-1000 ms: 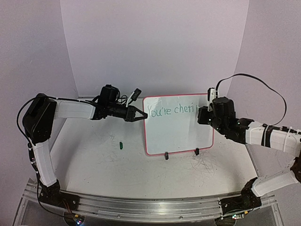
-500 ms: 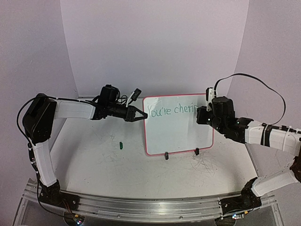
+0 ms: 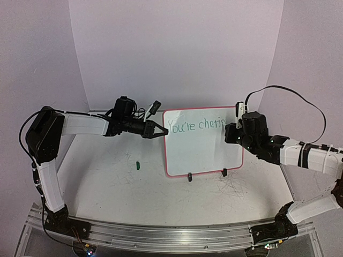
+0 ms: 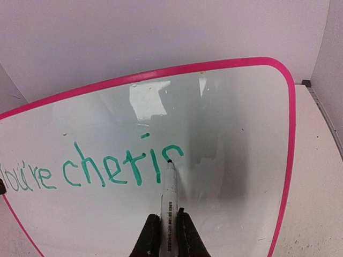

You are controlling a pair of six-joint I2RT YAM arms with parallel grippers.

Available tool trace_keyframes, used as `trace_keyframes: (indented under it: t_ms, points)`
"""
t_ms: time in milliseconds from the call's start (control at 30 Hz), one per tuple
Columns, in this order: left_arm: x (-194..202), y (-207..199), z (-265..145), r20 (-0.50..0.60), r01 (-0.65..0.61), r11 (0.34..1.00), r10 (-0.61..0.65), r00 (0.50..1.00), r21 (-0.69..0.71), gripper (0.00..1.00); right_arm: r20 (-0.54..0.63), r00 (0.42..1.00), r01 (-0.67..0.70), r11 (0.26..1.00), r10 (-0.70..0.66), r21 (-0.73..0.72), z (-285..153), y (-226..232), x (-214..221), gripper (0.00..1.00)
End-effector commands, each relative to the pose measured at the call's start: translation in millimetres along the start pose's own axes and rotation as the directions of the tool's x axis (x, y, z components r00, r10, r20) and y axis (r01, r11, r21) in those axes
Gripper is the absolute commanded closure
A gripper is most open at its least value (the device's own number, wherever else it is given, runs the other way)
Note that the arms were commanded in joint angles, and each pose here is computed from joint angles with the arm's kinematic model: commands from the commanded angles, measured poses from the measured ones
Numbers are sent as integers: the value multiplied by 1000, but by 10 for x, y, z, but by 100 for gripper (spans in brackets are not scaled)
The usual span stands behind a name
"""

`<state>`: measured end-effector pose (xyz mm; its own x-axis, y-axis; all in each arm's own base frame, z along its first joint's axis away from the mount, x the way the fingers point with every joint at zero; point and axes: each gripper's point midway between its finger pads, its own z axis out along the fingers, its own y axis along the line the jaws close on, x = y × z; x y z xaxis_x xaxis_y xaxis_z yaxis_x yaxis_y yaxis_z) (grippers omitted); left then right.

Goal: Write a sentence on the whiteboard
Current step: Pick up the sentence from the whiteboard.

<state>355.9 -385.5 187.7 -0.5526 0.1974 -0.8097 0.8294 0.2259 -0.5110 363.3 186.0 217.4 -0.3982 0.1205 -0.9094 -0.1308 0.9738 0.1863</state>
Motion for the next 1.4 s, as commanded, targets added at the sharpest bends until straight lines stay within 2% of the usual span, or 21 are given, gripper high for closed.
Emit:
trace_keyframes:
  t_ms: [0, 400, 833, 1200, 1367]
  points:
    - [-94, 10, -61, 18, -53, 997, 54, 998, -55, 100, 14, 1000, -17, 999, 16, 46, -46, -110, -19, 100]
    - [-97, 9, -60, 19, -52, 997, 53, 998, -55, 100, -6, 1000, -24, 997, 24, 72, -83, -190, 67, 100]
    - [-90, 9, -53, 17, -51, 997, 52, 998, -54, 100, -46, 999, -9, 1000, 8, -12, -35, -35, 166, 100]
    - [-84, 8, -56, 16, -52, 997, 53, 998, -54, 100, -8, 1000, -17, 1000, 17, -25, 24, 52, -1, 100]
    - [-92, 5, -64, 19, -55, 997, 56, 998, -58, 100, 41, 999, -29, 999, 31, -45, -152, 31, -152, 100]
